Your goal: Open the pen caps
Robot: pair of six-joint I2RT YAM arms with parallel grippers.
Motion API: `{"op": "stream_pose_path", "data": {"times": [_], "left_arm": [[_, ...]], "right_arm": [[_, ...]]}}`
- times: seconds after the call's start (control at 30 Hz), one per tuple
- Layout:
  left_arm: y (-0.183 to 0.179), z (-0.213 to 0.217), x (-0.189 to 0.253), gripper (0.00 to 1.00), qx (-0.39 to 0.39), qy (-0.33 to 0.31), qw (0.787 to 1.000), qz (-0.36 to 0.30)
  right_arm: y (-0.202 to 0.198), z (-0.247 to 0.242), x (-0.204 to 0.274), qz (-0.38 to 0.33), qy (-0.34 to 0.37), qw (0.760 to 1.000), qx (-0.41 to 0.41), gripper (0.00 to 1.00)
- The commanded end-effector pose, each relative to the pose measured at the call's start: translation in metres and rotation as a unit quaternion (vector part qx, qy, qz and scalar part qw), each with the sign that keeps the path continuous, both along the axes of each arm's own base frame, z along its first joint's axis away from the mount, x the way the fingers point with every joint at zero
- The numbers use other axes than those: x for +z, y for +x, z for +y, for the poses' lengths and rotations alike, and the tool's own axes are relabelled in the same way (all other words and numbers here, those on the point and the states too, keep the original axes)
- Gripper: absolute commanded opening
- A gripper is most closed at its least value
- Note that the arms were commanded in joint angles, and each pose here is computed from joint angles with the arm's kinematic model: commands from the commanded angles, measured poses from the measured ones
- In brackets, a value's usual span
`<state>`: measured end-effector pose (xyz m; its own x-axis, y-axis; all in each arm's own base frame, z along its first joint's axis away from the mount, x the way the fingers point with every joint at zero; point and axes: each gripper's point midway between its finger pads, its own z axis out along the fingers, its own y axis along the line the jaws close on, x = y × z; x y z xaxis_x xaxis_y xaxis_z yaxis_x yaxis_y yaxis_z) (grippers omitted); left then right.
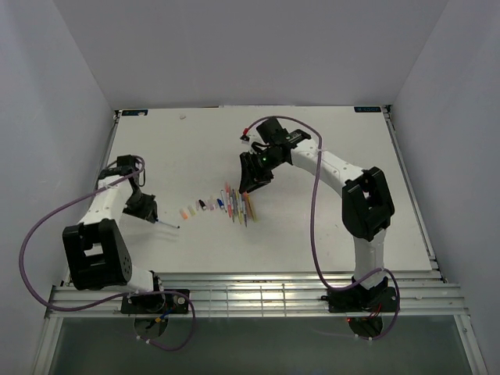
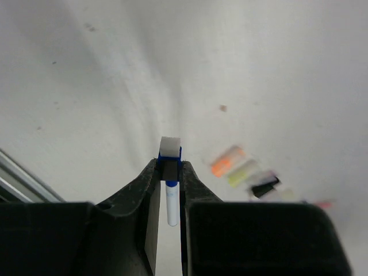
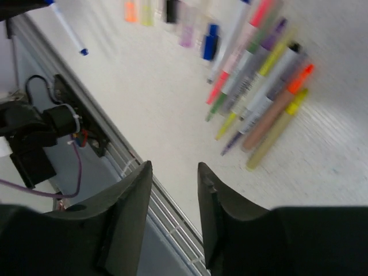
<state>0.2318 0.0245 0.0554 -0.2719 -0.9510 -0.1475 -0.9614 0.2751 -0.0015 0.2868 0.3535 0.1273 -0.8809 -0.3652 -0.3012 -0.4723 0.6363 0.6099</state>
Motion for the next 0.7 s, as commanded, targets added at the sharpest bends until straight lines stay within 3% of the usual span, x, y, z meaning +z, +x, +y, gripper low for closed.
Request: {"op": "stream_pose_path", "data": {"times": [0.0,0.07,0.2,0.33,0.67], "left_arm": [[0.039,-0.003,0.067,0.0,-0.089,0.023,0.989,-0.119],[0.046,-0.022,0.08,0.0,-0.117,-0.016,0.982,-0.149],[0.05,-0.085,0.083,0.0,-0.19,-0.103,0.958,-0.187],[0.054,-0.136,0.086,0.0,-0.23,-0.152,0.938,-0.208],[0.053,-0.146,0.094,0.0,-0.247,-0.164,0.928,-0.226]], "right_arm": [[-0.026,0.018,0.071,-0.015,0.099,0.993,0.068,0.45],[-0.043,0.035,0.084,0.009,0.164,0.981,0.102,0.49],[-0.078,0.068,0.092,0.025,0.203,0.963,0.173,0.52],[-0.084,0.096,0.108,0.028,0.242,0.949,0.199,0.56],[-0.073,0.1,0.065,0.02,0.186,0.97,0.158,0.57]]}}
